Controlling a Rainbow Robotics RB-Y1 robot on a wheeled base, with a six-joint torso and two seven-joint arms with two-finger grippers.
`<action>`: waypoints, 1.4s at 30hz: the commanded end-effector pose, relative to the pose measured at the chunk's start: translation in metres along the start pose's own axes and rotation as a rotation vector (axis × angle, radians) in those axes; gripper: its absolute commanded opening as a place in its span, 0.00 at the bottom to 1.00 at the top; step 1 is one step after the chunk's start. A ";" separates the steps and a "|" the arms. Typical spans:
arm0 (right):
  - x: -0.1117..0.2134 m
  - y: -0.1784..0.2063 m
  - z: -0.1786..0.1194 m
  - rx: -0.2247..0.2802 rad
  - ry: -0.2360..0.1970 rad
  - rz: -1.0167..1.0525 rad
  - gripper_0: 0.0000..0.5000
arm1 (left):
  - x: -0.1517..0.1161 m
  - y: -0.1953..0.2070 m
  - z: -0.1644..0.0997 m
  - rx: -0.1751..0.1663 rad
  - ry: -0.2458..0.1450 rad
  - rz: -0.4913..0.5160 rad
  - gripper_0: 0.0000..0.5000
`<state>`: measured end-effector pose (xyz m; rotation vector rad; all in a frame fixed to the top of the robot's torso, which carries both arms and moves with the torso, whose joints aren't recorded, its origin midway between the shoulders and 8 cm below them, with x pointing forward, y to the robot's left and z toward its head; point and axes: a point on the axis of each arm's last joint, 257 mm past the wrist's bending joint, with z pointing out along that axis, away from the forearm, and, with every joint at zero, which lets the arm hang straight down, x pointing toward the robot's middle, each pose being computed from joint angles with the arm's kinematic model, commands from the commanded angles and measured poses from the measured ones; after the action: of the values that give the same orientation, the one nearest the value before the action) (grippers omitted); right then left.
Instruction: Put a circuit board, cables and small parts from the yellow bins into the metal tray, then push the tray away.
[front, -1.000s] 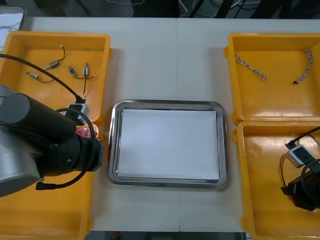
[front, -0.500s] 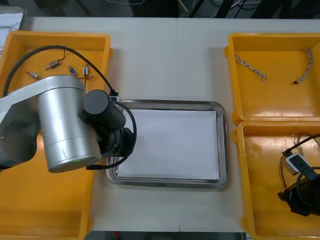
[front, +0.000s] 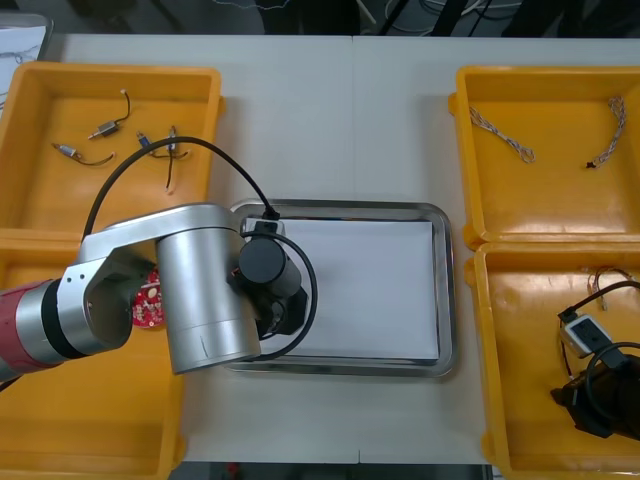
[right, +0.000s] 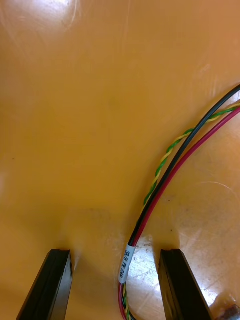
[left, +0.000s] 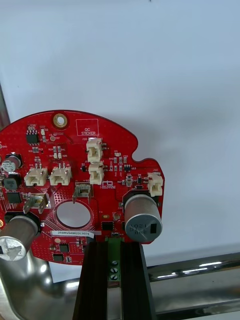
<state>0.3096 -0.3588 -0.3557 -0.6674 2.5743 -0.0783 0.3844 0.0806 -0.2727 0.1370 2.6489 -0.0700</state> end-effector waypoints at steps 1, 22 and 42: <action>0.005 -0.002 0.002 0.012 0.014 -0.047 1.00 | 0.002 -0.026 -0.003 0.037 -0.014 -0.065 0.00; 0.014 -0.003 0.012 0.040 0.005 -0.087 1.00 | 0.010 -0.031 0.003 0.046 -0.013 -0.127 0.98; 0.009 -0.012 0.008 0.050 -0.007 -0.066 0.00 | -0.036 -0.003 -0.035 0.035 -0.059 -0.259 1.00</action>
<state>0.3198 -0.3582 -0.3543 -0.7598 2.4904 -0.1451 0.3872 0.0763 -0.2633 -0.1064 2.6464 -0.1389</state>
